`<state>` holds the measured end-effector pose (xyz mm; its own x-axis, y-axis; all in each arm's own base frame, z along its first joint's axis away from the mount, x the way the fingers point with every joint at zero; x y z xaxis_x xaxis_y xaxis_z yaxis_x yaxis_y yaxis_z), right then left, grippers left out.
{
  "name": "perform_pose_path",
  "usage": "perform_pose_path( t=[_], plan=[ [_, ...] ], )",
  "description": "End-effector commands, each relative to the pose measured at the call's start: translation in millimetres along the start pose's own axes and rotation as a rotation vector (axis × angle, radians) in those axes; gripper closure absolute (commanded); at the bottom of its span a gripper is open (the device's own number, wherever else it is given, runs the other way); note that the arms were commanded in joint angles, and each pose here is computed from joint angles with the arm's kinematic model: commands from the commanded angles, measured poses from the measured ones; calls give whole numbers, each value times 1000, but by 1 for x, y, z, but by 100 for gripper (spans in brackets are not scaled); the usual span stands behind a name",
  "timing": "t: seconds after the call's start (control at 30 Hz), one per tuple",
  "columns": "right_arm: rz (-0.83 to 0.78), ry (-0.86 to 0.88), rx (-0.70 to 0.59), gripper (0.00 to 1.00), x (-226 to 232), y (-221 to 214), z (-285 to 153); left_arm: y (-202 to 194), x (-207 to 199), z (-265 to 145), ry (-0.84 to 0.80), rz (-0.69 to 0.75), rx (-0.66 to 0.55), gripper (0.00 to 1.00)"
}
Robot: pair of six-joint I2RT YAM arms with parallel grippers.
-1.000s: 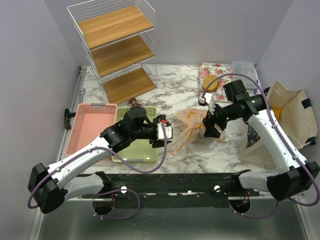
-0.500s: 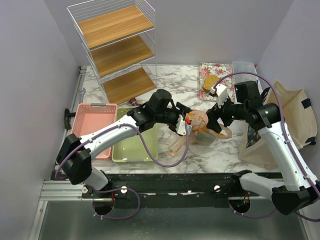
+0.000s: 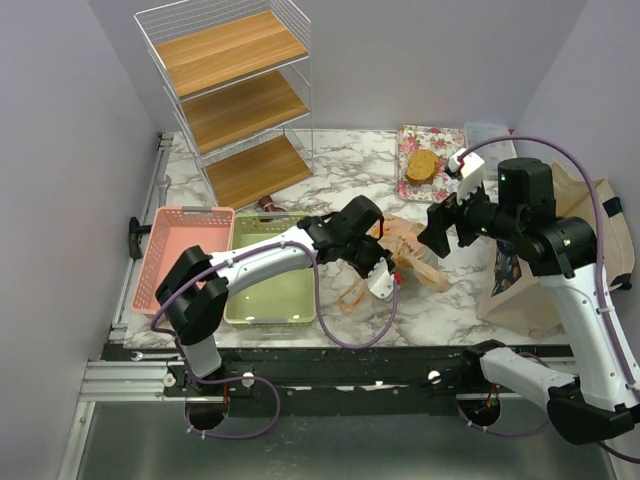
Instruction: Untie the knot of the grocery bags and take out the mixed food
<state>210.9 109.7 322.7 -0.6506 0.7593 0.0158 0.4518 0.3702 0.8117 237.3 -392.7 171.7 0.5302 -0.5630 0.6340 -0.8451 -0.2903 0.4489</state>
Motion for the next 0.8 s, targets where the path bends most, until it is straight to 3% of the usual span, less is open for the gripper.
perform_pose_path(
  t=[0.0,0.2,0.37,0.6,0.7,0.77],
  plan=[
    [53,55,-106,8,13,29,-11,20,-12,-17,-54,-318,-33,100],
    [-2,44,-141,9,9,41,-13,59,2,-47,11,-974,-147,100],
    [-20,70,-151,11,13,39,-15,60,13,-60,184,-1361,-198,100],
    [-47,91,-124,15,18,19,-15,26,22,-69,398,-1774,-212,100],
    [-52,50,-117,15,13,13,-14,22,28,-78,436,-1872,-267,100],
    [-55,41,-125,17,12,13,-15,24,39,-92,496,-1850,-318,100]
  ],
)
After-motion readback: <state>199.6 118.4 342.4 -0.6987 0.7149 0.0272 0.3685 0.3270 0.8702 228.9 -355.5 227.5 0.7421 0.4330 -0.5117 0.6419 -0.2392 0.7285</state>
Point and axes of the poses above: each gripper's point midway between its finger pads, its own z axis out along the fingers, its own x axis along the line the jaws close on, y = z × x, the point moved 3 cm from there along -z, back along the fingers, and after that the axes turned 1 degree about z, right-handed, at the moved point
